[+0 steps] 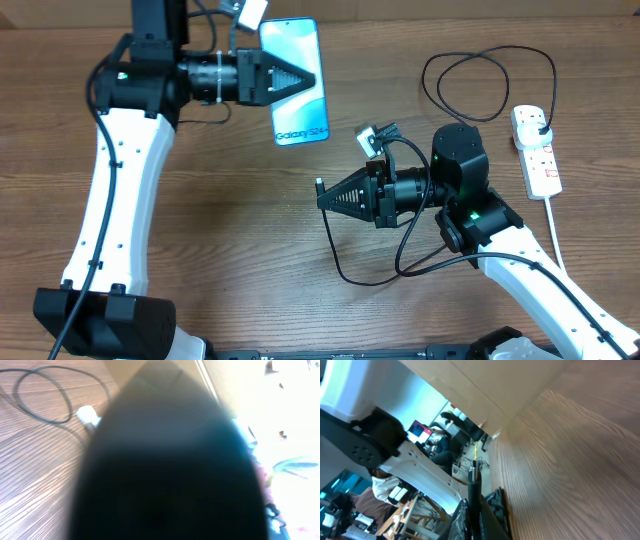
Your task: Plug charger to phone and switch on socket
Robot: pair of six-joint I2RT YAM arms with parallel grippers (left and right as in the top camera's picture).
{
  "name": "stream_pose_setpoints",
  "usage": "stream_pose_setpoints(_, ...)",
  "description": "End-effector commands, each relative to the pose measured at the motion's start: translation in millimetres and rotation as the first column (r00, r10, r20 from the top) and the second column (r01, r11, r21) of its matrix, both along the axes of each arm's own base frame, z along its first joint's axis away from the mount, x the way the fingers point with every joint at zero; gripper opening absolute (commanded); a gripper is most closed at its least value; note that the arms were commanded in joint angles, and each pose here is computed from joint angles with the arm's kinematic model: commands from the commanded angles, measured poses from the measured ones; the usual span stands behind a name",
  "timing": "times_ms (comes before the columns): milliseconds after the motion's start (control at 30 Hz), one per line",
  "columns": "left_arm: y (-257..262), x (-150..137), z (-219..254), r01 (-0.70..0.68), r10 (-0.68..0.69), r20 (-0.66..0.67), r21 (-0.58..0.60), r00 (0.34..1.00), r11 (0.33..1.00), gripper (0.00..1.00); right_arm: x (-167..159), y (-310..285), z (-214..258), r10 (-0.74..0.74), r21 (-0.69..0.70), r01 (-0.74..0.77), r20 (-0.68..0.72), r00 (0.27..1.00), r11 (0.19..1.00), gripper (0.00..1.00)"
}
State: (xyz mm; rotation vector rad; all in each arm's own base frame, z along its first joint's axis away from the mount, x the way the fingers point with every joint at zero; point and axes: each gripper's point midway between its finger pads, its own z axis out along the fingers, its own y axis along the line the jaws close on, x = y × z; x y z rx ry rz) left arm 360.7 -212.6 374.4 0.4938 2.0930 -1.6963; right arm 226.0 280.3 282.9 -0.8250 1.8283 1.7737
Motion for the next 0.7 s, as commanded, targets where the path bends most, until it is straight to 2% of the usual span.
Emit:
stream_pose_setpoints(0,-17.7,-14.9,17.6,0.065,-0.068,-0.046,-0.054,0.997,0.996,0.04,-5.2,1.0,9.4,0.026,0.023,-0.025,-0.039,0.999,0.999,0.04)
stream_pose_setpoints(300,-21.9,-33.3,39.3,0.197,-0.198,0.003,-0.143,0.980,0.970,0.04,-2.5,1.2,33.3,0.013,0.090,-0.018,0.057,0.998,0.996,0.04)
stream_pose_setpoints(667,-17.5,-41.6,45.5,0.246,-0.249,0.004,-0.180,0.968,0.952,0.04,3.2,0.4,47.4,-0.028,0.132,0.016,0.091,0.995,0.991,0.04)
